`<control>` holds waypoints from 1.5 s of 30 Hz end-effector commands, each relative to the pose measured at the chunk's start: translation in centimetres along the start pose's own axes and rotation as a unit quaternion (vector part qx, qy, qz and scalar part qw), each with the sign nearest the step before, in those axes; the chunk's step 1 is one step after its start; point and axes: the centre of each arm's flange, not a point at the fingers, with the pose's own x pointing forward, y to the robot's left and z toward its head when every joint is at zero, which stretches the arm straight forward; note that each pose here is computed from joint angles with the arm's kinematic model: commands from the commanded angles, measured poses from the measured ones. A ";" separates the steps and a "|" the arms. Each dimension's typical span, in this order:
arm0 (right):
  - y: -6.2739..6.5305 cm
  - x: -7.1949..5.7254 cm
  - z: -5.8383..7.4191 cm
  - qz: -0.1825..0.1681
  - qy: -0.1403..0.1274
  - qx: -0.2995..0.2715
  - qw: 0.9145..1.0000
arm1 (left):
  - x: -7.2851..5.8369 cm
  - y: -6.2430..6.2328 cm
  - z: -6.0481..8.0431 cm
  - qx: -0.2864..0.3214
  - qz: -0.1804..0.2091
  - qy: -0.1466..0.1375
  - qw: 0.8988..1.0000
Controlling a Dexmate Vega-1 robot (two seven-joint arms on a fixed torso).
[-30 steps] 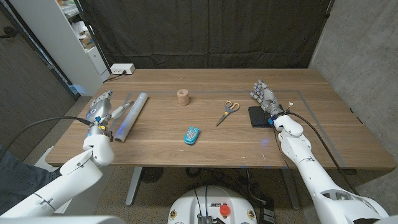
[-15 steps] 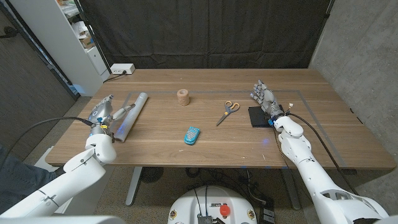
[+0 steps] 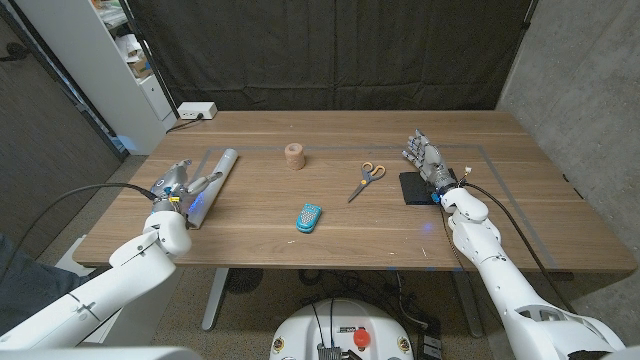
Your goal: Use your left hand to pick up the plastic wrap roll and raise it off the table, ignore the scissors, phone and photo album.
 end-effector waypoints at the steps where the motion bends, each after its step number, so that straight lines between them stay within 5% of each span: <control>1: -0.5 -0.3 -0.5 -0.004 0.001 0.004 1.000 | 0.5 -0.5 1.2 0.023 -0.027 0.007 0.999; 27: -0.7 -0.5 -1.2 -0.008 0.007 0.010 1.000 | 1.1 -2.9 1.2 0.036 -0.063 0.019 0.997; 45: -0.9 -0.5 -2.1 -0.008 0.017 0.013 1.000 | 0.7 -3.0 0.5 0.024 -0.068 0.043 0.996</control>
